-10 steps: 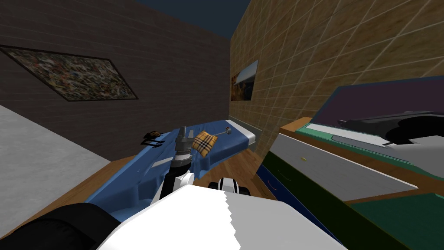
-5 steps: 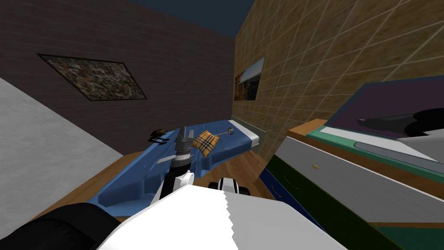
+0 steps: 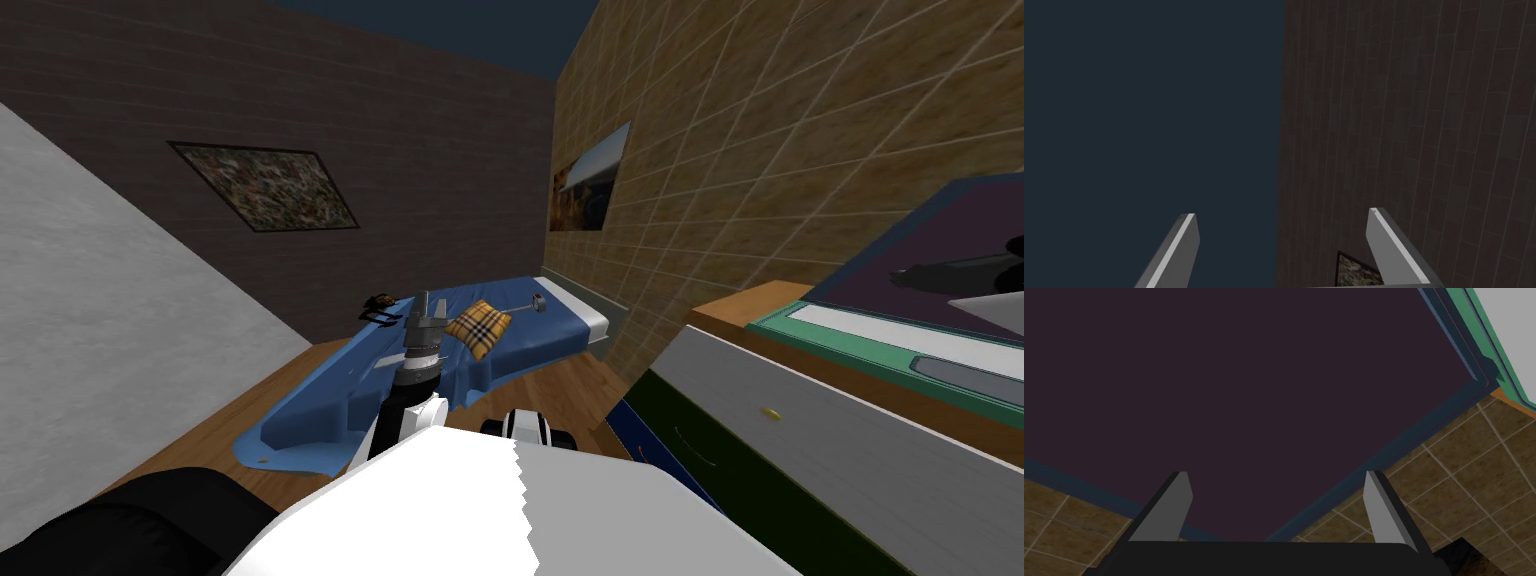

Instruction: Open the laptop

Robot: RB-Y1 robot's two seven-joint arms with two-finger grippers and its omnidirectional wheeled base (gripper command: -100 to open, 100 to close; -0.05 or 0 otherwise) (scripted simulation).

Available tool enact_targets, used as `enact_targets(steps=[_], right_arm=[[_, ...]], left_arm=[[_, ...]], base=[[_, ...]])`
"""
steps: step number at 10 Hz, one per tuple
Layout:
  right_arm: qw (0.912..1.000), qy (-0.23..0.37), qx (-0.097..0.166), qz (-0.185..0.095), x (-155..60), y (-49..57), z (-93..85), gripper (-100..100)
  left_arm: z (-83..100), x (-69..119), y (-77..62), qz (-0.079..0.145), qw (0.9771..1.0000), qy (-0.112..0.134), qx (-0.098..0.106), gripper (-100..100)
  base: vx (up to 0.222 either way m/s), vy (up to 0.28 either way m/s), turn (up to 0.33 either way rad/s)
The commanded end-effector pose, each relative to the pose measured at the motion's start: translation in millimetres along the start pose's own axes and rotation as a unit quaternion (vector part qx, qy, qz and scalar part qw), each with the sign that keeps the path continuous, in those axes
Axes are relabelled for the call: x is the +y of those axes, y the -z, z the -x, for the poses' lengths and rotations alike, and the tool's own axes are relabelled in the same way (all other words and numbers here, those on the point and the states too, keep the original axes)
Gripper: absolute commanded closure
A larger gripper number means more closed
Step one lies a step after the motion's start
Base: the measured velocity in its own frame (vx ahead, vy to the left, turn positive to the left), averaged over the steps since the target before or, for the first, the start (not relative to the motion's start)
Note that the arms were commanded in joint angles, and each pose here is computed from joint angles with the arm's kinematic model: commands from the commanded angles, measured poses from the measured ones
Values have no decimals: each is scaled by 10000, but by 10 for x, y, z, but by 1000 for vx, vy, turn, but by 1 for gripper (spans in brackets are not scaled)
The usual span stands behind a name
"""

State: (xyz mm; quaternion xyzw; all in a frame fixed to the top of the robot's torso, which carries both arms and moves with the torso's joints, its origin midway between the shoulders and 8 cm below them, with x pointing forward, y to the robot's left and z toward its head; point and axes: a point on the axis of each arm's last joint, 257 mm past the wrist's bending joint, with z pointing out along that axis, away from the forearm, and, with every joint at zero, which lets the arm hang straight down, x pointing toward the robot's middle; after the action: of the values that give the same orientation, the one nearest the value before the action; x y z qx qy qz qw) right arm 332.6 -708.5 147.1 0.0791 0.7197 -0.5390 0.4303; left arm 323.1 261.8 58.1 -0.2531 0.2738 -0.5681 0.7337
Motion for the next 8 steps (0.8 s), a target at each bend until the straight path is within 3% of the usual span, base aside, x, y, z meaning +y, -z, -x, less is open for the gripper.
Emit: enact_targets(steps=[1,3,4,5,8], right_arm=[[9986,297,297,-314,-299,-13,-14,-100],[9980,295,444,-342,-316,-6,-86,-100],[9958,463,592,-525,-489,8,-59,-100],[9954,460,647,-534,-495,12,-87,-100],[9891,727,957,-848,-790,74,-44,-100]], left_arm=[[0,0,0,0,10000,0,0,0],[0,0,0,0,10000,-1,0,0],[0,0,0,0,10000,-1,0,0],[0,0,0,0,10000,0,0,0],[0,0,0,0,10000,-1,0,0]], base=[[38,-24,219],[20,-21,38],[19,-18,158],[22,-21,138],[27,-19,129]])
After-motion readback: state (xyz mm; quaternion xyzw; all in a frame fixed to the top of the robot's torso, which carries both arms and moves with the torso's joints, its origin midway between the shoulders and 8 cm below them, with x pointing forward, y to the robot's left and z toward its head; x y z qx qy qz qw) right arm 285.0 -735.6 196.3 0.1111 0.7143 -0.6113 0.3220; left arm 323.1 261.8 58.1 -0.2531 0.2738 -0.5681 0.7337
